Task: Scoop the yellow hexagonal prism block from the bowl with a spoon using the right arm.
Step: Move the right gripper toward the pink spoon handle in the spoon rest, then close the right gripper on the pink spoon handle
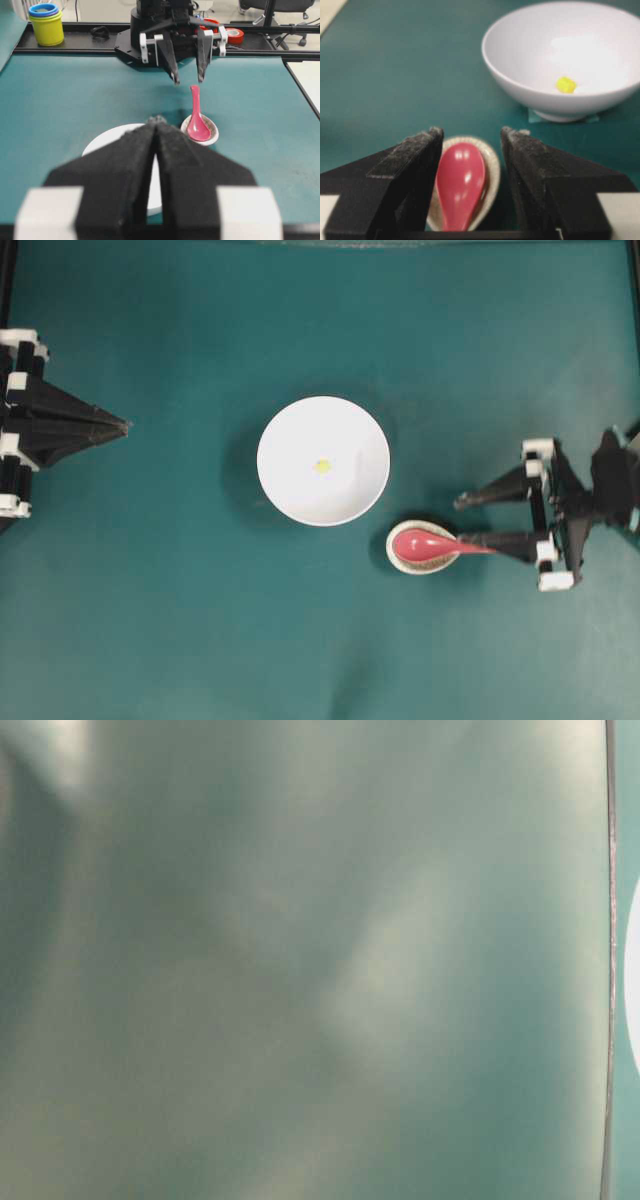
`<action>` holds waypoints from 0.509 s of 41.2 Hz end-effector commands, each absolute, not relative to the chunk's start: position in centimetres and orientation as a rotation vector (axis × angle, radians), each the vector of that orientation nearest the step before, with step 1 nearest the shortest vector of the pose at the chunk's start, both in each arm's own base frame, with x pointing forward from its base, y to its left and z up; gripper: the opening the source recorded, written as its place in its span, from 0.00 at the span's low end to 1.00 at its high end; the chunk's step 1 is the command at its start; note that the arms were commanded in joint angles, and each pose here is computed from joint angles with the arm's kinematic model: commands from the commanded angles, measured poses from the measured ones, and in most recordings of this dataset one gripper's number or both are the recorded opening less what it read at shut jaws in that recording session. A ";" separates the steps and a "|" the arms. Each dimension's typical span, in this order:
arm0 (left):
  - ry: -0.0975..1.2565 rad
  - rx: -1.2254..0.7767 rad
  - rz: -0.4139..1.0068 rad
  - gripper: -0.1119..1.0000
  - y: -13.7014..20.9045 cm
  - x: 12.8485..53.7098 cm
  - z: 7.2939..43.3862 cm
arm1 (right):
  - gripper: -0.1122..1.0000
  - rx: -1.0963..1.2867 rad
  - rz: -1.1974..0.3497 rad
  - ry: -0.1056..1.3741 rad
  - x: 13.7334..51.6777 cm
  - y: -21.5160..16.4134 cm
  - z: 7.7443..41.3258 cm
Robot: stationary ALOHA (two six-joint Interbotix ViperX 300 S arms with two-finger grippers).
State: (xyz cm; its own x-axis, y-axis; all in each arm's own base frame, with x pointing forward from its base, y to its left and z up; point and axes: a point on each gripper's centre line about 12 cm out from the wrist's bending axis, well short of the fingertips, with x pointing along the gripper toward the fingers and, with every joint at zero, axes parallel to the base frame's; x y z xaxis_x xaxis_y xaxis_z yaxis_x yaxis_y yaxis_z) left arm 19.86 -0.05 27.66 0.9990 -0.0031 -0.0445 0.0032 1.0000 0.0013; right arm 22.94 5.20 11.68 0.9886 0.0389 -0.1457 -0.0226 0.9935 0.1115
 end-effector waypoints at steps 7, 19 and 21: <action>0.034 0.001 -0.005 0.10 -0.1 20.1 28.2 | 0.61 0.120 -0.003 0.162 22.7 7.3 9.4; 0.031 0.001 -0.005 0.10 -0.1 20.1 28.3 | 0.61 0.095 -0.028 0.237 22.2 8.5 7.2; 0.031 0.001 -0.005 0.10 -0.1 20.1 28.3 | 0.61 0.096 -0.033 0.249 22.1 8.5 7.1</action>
